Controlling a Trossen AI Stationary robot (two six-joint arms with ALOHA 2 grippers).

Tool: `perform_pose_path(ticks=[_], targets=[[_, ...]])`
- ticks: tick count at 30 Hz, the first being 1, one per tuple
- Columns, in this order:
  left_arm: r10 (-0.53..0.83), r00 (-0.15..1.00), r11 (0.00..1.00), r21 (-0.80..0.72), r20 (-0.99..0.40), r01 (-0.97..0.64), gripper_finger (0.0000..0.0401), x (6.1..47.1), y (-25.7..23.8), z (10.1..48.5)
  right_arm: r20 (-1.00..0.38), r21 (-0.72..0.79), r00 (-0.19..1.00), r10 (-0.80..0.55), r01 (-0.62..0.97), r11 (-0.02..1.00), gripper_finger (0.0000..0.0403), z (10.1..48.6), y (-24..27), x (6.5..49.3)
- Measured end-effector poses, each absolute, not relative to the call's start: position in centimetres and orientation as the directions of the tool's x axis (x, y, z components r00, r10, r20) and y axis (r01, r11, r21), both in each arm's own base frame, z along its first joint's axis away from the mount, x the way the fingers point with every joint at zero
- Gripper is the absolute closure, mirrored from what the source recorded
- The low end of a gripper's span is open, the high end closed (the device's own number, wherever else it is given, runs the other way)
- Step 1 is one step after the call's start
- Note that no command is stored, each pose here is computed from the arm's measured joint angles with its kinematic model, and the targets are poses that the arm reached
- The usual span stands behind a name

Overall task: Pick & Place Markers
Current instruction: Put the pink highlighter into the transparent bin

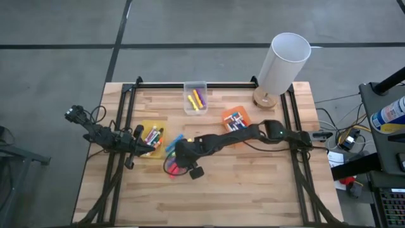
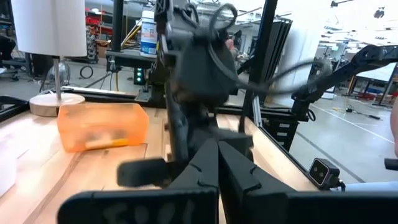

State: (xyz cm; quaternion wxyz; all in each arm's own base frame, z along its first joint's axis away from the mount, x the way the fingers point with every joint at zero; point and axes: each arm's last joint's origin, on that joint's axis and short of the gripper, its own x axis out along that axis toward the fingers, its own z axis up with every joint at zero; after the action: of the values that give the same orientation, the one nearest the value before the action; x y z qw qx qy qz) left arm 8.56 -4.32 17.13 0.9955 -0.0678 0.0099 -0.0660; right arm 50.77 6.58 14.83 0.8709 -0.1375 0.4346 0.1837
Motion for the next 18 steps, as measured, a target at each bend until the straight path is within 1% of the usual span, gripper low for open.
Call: perform_pose_path(ticks=[7,13,15,18], targets=[[-0.133,0.991,0.982,-0.136,-0.011,0.13,0.0401,8.6,-4.3,17.1,-0.828,-0.066,0.524,0.199,-0.444,0.894,0.0293,12.7,6.8,50.9],[-0.133,0.991,0.982,-0.138,-0.007,0.13,0.0401,8.6,-4.3,17.2,-0.835,-0.06,0.512,0.2,-0.447,0.893,0.0304,12.5,7.1,50.7],[-0.132,0.991,0.982,-0.138,-0.007,0.13,0.0401,8.6,-4.3,17.2,-0.838,-0.043,0.508,0.2,-0.426,0.904,0.0309,12.4,7.1,50.7],[-0.132,0.991,0.982,-0.139,-0.007,0.13,0.0401,8.6,-4.3,17.2,-0.845,-0.013,0.497,0.199,-0.391,0.92,0.0327,12.4,7.1,50.5]])
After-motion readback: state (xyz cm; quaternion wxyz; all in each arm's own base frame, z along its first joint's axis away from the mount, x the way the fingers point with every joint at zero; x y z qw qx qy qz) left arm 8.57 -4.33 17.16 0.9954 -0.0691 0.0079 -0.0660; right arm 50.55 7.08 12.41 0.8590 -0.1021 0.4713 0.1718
